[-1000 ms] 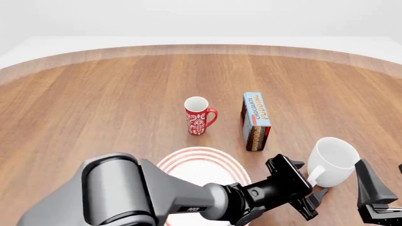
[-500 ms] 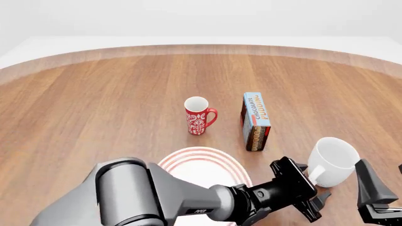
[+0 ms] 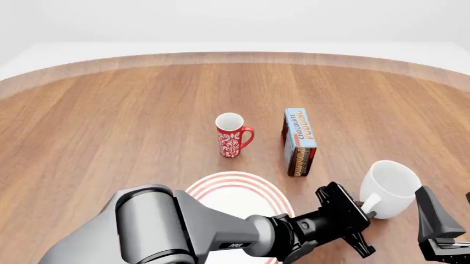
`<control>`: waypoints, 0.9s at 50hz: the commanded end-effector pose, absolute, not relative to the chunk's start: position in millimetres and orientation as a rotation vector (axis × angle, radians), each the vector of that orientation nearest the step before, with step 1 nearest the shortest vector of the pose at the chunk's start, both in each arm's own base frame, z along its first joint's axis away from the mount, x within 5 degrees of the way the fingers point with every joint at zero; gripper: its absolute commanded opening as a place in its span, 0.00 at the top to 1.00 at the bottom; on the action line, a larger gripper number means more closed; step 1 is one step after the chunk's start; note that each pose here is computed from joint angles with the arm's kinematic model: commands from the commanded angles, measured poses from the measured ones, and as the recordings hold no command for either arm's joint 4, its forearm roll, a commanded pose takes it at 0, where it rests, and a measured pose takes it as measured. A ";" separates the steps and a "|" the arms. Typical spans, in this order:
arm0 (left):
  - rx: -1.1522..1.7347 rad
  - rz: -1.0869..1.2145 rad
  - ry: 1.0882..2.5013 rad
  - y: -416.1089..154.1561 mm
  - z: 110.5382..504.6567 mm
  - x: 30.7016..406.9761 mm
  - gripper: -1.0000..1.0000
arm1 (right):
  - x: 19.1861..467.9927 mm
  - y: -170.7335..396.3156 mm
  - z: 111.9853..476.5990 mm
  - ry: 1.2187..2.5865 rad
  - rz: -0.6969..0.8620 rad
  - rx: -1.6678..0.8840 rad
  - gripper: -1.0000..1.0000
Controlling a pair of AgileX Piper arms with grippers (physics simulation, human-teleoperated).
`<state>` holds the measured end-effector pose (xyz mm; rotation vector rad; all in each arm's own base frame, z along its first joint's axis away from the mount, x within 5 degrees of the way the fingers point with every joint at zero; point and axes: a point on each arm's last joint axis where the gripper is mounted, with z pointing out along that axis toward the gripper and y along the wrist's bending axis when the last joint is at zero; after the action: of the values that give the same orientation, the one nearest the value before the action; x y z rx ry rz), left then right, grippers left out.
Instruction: Pick up the white mug and put it on the plate, and put the chocolate pudding to the right of the plate.
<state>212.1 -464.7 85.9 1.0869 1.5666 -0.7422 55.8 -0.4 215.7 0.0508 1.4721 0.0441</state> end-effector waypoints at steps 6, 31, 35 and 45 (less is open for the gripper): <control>1.082 -0.734 1.553 -461.2 88.7 214.3 1.00 | 55.8 -0.4 215.8 1.472 0.045 0.051 0.00; 1.052 -0.713 1.475 -439.4 118.2 216.1 1.00 | 55.9 -0.5 215.6 1.471 0.040 0.050 0.00; 1.042 -0.711 1.469 -435.5 123.7 217.7 1.00 | 56.0 -0.5 215.6 1.471 0.039 0.050 0.00; 1.036 -0.709 1.457 -425.0 133.2 214.1 1.00 | 56.0 -0.6 215.4 1.471 0.035 0.047 0.00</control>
<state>215.0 -434.2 120.4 1.0476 1.4823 -0.7143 56.0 -0.5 215.6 0.0486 1.4716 0.0383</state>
